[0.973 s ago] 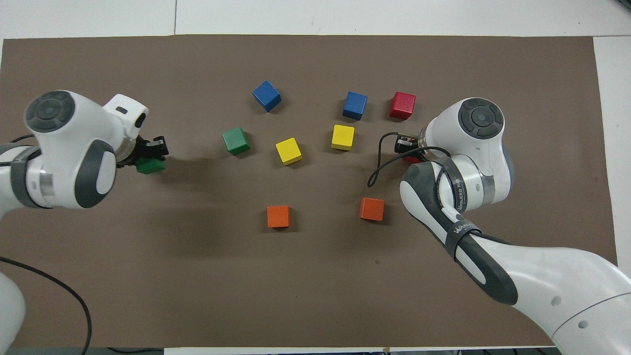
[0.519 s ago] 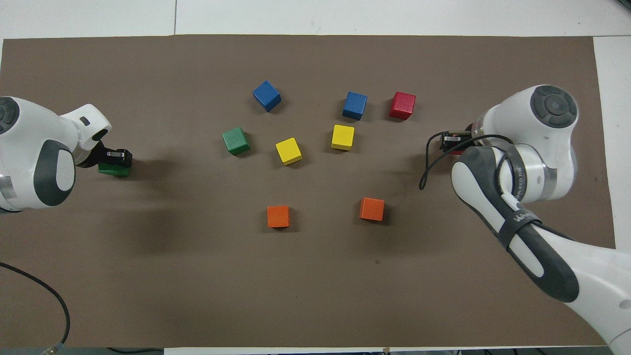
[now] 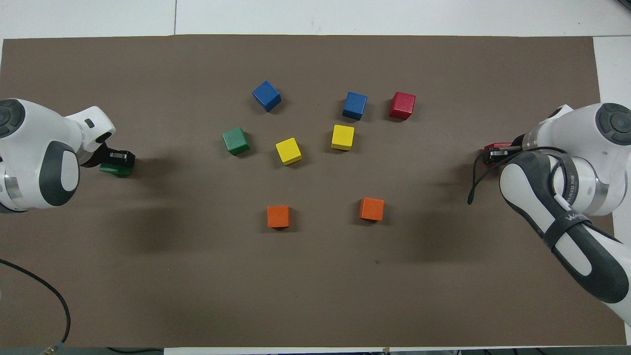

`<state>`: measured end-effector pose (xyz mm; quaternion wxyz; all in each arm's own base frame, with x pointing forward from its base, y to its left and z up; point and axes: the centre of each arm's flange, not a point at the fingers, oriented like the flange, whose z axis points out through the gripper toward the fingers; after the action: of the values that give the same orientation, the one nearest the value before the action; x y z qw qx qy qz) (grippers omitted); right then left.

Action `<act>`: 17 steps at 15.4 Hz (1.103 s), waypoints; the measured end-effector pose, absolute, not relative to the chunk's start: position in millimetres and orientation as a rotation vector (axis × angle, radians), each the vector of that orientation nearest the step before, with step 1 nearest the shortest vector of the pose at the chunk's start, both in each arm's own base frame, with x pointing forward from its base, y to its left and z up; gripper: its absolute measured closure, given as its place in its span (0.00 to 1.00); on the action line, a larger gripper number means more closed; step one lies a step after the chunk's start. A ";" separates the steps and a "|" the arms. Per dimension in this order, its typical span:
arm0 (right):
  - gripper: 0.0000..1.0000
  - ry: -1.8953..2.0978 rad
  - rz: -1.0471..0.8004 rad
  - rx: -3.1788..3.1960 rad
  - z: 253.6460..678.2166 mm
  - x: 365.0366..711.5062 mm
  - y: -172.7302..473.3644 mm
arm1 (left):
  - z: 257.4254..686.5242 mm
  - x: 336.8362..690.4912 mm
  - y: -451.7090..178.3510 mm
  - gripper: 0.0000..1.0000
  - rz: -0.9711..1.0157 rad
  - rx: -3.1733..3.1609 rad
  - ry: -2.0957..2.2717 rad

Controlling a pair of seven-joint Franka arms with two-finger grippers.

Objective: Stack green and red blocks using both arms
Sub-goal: 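Carry the green cube outward with the left gripper while the right gripper carries red, then grasp the second green cube with the left gripper while the right gripper grasps red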

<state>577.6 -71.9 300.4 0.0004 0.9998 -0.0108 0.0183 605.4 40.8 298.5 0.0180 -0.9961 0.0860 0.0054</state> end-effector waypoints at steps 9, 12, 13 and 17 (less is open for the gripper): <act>0.02 -0.011 0.097 3.138 306.5 580.9 -64.9 | 380.9 652.9 -111.4 0.00 -0.076 -3.207 -0.460; 0.00 0.027 0.089 3.139 342.9 604.9 -27.5 | 349.5 655.3 -195.4 0.00 -0.066 -3.179 -0.350; 0.00 -0.004 0.085 3.130 362.1 616.3 -6.6 | 341.8 655.3 -209.4 0.00 -0.065 -3.169 -0.337; 0.00 -0.165 0.120 3.122 405.3 652.4 76.9 | 328.5 655.7 -229.7 0.00 -0.102 -3.164 -0.327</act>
<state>652.4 76.9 405.3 0.0066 0.9979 -0.0526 0.0383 655.7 -229.7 328.5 -0.0202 -0.9940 -0.1027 -0.0320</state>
